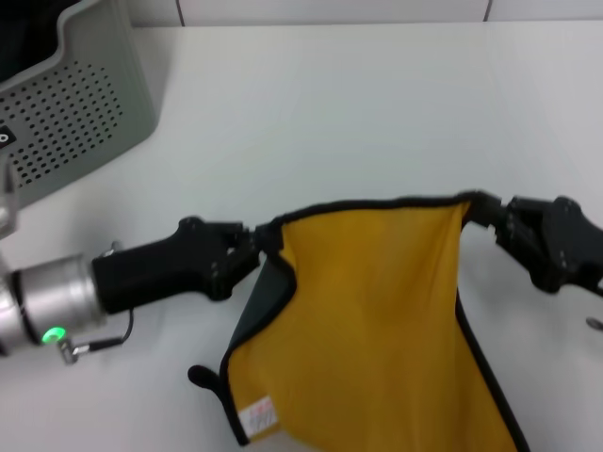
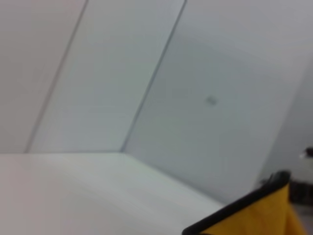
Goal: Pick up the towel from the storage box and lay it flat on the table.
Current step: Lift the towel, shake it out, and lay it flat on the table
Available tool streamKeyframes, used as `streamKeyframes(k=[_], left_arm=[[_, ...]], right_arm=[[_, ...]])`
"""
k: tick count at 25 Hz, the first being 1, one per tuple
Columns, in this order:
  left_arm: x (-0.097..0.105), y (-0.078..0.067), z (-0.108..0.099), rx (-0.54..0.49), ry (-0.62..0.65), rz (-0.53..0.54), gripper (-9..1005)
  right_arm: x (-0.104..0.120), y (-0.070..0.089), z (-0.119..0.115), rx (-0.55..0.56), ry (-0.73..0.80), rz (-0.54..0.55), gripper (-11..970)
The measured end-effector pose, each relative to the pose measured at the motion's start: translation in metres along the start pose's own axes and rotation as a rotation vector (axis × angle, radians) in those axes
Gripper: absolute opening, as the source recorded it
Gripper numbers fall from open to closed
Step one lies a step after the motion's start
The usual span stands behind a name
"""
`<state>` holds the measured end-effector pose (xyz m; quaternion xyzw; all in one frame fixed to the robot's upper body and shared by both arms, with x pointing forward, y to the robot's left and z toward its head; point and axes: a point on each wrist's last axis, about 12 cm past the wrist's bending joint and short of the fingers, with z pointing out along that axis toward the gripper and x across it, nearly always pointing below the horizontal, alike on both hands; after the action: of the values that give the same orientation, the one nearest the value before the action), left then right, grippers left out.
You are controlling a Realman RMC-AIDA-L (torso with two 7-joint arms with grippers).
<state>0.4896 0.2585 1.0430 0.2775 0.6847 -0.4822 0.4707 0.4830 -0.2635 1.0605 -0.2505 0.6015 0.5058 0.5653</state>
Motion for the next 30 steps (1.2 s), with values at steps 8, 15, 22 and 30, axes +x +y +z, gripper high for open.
streamKeyframes(k=[8,15,22,30], left_arm=[[-0.016,0.022,0.014,-0.095,0.025,0.055,70],[-0.034,0.032,0.01,-0.169,-0.07,0.14,73],[-0.032,0.041,0.028,-0.226,0.006,0.218,76],[-0.029,0.055,0.047,-0.338,0.095,0.312,80]], right_arm=[[-0.004,-0.025,0.004,0.139,0.046,0.004,7],[-0.012,-0.044,0.019,0.223,0.077,-0.044,8],[-0.013,-0.056,0.033,0.28,0.119,-0.062,9],[-0.01,-0.066,0.042,0.358,0.156,-0.076,10]])
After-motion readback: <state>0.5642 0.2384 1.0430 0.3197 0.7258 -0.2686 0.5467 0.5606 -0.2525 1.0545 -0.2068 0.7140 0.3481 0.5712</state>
